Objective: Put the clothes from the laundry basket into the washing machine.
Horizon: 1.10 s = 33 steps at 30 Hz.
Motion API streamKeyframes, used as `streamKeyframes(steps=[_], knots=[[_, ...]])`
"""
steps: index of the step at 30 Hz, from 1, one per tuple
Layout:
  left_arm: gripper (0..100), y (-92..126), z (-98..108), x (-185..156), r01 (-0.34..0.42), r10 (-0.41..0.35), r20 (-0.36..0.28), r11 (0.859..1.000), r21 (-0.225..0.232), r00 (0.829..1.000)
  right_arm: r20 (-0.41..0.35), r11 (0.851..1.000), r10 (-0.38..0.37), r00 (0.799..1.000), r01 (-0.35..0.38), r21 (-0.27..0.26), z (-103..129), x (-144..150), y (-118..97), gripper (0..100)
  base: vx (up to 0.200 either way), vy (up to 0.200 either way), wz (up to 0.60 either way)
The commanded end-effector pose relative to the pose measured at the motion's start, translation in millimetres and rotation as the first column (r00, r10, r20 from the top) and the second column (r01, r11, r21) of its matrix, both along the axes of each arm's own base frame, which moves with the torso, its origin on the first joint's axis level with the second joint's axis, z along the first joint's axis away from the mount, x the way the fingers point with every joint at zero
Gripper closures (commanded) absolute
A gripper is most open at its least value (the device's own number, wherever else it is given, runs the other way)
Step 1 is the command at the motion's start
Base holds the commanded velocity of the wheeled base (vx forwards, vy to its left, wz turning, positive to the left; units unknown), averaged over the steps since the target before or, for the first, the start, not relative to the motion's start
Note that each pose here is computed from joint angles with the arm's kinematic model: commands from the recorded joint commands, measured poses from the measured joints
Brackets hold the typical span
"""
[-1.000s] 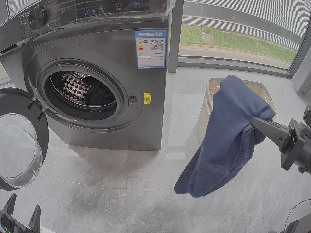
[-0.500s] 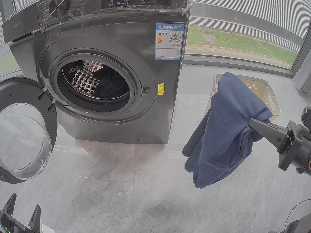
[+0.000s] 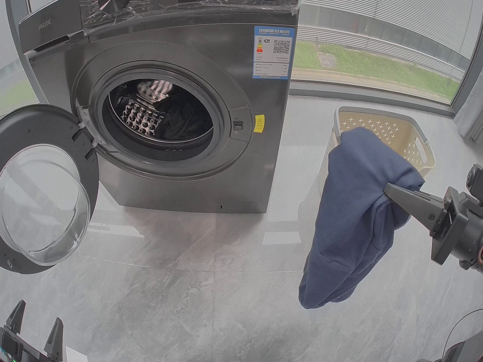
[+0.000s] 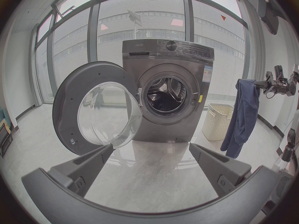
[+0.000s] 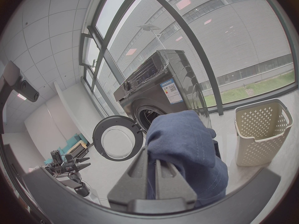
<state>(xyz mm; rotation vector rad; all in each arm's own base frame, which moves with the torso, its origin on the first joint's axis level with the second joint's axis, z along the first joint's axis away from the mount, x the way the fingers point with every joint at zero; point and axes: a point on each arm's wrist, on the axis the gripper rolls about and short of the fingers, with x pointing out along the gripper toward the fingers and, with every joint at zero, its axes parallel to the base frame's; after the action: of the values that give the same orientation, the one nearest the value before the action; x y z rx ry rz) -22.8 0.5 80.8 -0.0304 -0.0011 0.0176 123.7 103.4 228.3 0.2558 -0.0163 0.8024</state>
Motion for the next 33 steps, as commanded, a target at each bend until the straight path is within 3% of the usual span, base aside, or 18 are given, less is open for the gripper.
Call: streamKeyframes(steps=[1, 12, 22, 27, 33], knots=[[0, 0.0, -4.3, 0.4, -0.001, 0.001, -0.005, 1.0, 0.0, 1.0, -0.001, 1.0, 0.001, 1.0, -0.001, -0.001, -0.3, 0.5, 0.5, 100, 0.0, 0.2, 0.0], [0, 0.0, -4.3, 0.4, -0.001, 0.001, -0.005, 1.0, -0.003, 1.0, -0.006, 1.0, 0.0, 1.0, 0.0, -0.005, -1.6, 1.6, 1.1, 100, 0.0, 0.2, 0.0], [0, 0.0, -4.3, 0.4, -0.001, 0.001, -0.005, 1.0, -0.002, 1.0, -0.008, 1.0, 0.001, 1.0, -0.001, -0.007, -2.3, 1.7, 1.5, 100, 0.0, 0.0, 0.0], [0, 0.0, -4.3, 0.4, -0.002, 0.002, -0.005, 1.0, -0.002, 1.0, -0.009, 1.0, 0.001, 1.0, -0.001, -0.006, -2.3, 1.7, 1.5, 100, 0.2, 0.0, 0.0], [0, 0.0, -4.3, 0.4, -0.001, 0.001, -0.005, 1.0, -0.003, 1.0, -0.008, 1.0, 0.001, 1.0, -0.001, -0.007, -2.3, 1.7, 1.5, 100, 0.0, 0.0, 0.0]])
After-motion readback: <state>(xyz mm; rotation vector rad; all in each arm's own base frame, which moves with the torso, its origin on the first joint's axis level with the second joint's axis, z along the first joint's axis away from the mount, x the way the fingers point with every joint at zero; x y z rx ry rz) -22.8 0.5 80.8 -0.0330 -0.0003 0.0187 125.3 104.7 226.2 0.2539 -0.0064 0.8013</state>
